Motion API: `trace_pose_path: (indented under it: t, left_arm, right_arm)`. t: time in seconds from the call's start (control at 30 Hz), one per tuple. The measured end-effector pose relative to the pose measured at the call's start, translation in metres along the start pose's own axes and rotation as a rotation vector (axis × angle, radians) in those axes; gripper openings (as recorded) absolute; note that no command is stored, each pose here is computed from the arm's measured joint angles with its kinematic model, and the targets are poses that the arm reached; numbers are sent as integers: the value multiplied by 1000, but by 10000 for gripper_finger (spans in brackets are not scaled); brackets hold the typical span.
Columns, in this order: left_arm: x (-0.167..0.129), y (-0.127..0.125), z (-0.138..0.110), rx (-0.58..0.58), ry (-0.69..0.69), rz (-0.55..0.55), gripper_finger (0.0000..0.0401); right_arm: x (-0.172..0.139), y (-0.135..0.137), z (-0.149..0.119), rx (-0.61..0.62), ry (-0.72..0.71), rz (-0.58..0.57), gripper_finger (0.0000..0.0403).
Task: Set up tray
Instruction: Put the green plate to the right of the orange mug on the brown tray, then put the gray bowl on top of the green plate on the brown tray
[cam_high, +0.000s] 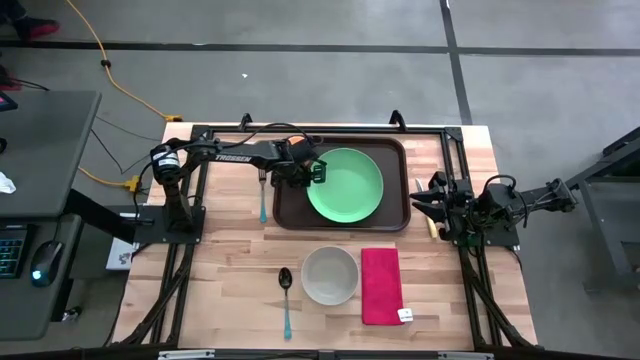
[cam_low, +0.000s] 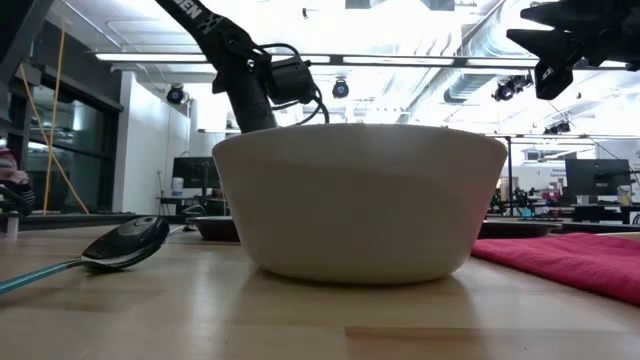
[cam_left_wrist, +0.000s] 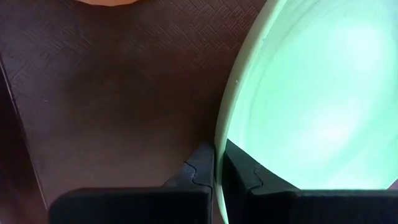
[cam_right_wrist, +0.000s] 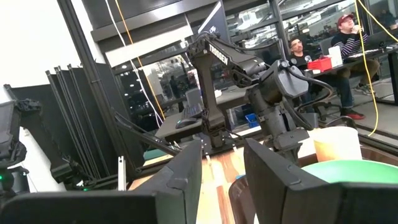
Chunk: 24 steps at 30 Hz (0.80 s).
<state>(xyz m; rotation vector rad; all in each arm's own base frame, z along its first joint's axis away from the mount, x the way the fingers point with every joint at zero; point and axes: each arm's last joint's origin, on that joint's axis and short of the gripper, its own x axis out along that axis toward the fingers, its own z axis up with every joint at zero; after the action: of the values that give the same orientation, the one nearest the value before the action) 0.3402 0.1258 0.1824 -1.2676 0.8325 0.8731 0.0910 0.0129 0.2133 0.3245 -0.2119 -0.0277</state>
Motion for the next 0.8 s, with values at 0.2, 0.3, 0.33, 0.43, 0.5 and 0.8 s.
trace_pose_path:
  t: [0.2, 0.3, 0.33, 0.43, 0.5, 0.8]
  left_arm:
    - [0, 0, 0, 9, 0, 0, 49]
    - [0, 0, 0, 11, -1, -1, 71]
    - [0, 0, 0, 11, -1, -1, 81]
    - [0, 0, 0, 11, -1, -2, 116]
    - [0, 0, 0, 11, 5, -4, 139]
    - [0, -1, -1, 10, 38, -18, 203]
  right_arm:
    - [0, 0, 0, 0, 0, 0, 99]
    - [0, 0, 0, 0, 0, 0, 99]
    - [0, 0, 0, 0, 0, 0, 99]
    - [0, 0, 0, 0, 0, 0, 99]
    - [0, 0, 0, 0, 0, 0, 99]
    - [0, 0, 0, 0, 0, 0, 99]
